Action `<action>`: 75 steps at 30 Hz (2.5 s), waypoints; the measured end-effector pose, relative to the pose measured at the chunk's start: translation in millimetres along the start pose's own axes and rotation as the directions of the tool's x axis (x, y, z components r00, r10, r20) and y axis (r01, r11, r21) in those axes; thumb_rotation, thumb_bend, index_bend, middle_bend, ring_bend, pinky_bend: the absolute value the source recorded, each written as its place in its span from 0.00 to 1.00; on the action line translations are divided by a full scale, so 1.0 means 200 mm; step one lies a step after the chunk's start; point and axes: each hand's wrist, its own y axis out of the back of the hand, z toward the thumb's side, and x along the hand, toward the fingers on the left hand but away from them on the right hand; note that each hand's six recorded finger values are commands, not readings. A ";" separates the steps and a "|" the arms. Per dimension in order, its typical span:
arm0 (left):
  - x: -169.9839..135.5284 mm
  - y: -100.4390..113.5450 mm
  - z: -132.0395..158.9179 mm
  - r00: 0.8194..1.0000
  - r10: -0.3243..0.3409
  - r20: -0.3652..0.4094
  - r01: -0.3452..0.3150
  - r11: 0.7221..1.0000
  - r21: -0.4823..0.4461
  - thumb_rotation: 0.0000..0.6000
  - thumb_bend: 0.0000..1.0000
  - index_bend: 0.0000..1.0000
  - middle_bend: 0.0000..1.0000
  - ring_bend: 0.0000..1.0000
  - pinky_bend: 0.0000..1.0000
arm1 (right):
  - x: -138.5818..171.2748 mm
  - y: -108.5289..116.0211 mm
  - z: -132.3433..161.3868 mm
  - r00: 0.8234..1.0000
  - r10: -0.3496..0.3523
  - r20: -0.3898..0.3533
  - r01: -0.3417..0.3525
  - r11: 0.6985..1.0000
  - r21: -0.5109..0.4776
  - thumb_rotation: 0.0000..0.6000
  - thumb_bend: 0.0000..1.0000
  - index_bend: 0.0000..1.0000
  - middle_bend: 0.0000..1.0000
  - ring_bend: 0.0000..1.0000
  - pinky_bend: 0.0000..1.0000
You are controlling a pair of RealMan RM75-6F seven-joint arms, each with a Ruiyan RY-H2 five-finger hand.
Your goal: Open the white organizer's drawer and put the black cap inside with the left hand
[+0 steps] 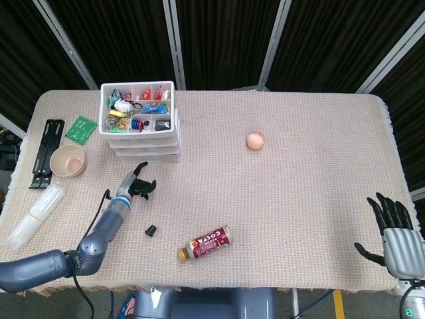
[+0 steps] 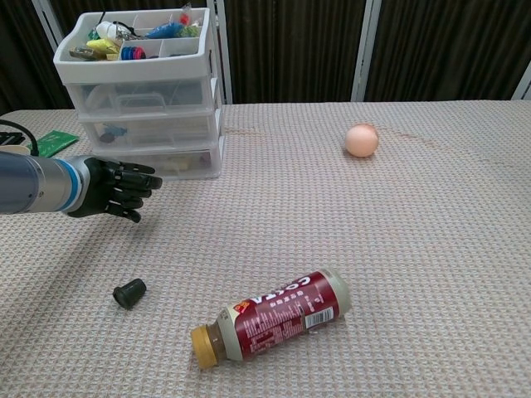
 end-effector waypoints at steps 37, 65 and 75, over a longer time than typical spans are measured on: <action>0.13 -0.06 0.06 0.999 -0.026 -0.033 0.023 0.996 -0.081 1.00 0.54 0.05 0.96 0.86 0.65 | 0.01 0.02 -0.01 1.000 -0.016 -0.002 0.016 1.000 0.014 1.00 0.07 0.09 0.00 0.00 0.00; 0.18 -0.14 0.10 0.997 -0.065 -0.027 0.062 0.992 -0.108 1.00 0.55 0.19 0.96 0.86 0.65 | 0.01 0.02 -0.01 1.000 -0.016 0.004 0.016 1.000 0.017 1.00 0.07 0.09 0.00 0.00 0.00; 0.14 -0.16 0.08 0.996 -0.090 -0.021 0.089 0.993 -0.076 1.00 0.55 0.20 0.96 0.86 0.65 | 0.01 0.02 -0.01 1.000 -0.017 0.001 0.017 1.000 0.020 1.00 0.07 0.09 0.00 0.00 0.00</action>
